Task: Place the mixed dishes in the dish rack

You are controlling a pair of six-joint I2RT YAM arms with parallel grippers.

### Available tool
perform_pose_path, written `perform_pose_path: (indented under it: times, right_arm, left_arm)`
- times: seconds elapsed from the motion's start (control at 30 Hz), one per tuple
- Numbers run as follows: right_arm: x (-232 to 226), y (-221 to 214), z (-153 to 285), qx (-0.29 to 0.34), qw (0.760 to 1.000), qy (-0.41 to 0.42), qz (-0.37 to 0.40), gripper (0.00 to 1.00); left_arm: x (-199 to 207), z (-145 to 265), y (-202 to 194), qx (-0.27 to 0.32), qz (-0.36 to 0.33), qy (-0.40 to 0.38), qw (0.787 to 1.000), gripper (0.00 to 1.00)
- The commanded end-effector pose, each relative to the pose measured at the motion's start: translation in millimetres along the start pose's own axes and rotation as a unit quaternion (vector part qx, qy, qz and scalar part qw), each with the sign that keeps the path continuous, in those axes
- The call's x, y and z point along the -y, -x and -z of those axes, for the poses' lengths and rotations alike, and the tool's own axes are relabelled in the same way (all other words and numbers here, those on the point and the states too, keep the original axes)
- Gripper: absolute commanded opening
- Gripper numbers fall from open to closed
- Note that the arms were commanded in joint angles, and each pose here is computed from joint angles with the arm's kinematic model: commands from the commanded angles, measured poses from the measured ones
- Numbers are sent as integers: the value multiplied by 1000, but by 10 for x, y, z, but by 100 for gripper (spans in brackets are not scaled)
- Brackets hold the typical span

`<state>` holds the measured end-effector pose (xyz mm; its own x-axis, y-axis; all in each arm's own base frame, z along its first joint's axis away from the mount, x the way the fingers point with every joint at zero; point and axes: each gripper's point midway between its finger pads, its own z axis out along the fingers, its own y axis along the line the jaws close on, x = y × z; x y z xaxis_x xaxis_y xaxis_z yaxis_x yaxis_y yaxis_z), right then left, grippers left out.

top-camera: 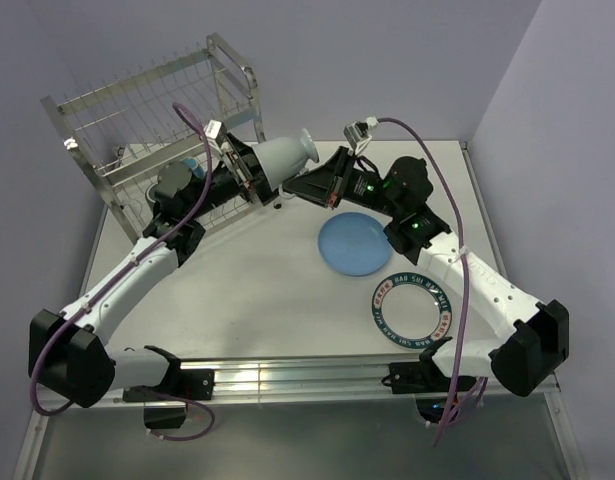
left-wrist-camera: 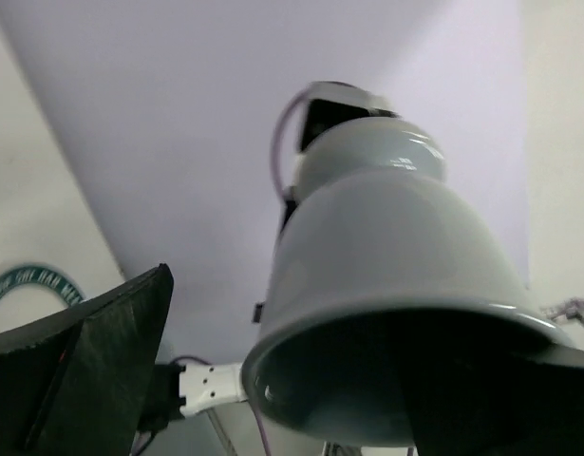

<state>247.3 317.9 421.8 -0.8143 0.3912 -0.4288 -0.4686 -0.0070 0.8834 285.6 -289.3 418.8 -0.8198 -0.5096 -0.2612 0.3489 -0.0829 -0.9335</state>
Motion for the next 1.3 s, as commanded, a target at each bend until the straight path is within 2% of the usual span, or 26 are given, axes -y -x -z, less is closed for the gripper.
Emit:
perform_pose_path:
  times: [0.0, 0.1, 0.13, 0.23, 0.3, 0.43, 0.5, 0.57, 0.7, 0.87, 0.9, 1.07, 1.27]
  right_arm:
    - [-352, 185, 119, 42, 993, 9, 106, 0]
    - [-161, 273, 249, 53, 989, -46, 132, 0]
    - [-60, 262, 301, 49, 988, -69, 131, 0]
    - [160, 277, 444, 47, 975, -129, 175, 0]
    - [365, 298, 503, 39, 961, -172, 214, 0]
    - [863, 159, 566, -1, 935, -255, 245, 0]
    - [1108, 24, 475, -27, 920, -285, 267, 0]
    - [1226, -123, 342, -48, 919, -287, 267, 0]
    - [1595, -310, -8, -73, 921, -284, 255, 0]
    - [1790, -221, -497, -64, 912, -283, 291, 0]
    - [1967, -266, -582, -76, 907, -289, 296, 0]
    - [2062, -209, -1075, -70, 900, -275, 331, 0]
    - [2367, -332, -1580, -87, 896, -271, 340, 0]
  left_arm:
    - [-152, 143, -122, -20, -27, 94, 995, 99]
    - [-283, 336, -113, -15, -94, 169, 981, 99]
    - [-474, 508, -177, -29, -103, 226, 968, 99]
    - [-685, 904, -259, -31, -135, 309, 941, 99]
    - [-663, 1128, -291, -18, -154, 332, 930, 99]
    - [-700, 1611, -279, 30, -185, 393, 900, 99]
    - [-631, 1825, -311, 49, -191, 408, 891, 99]
    - [-573, 2010, -309, 71, -199, 422, 881, 99]
    - [-479, 2220, -346, 89, -204, 433, 874, 99]
    - [-308, 2395, -447, 108, -200, 416, 880, 98]
    - [-297, 2421, -466, 110, -198, 415, 881, 98]
    - [-230, 2568, -575, 123, -176, 410, 887, 98]
    - [-163, 2721, -559, 153, -169, 420, 879, 99]
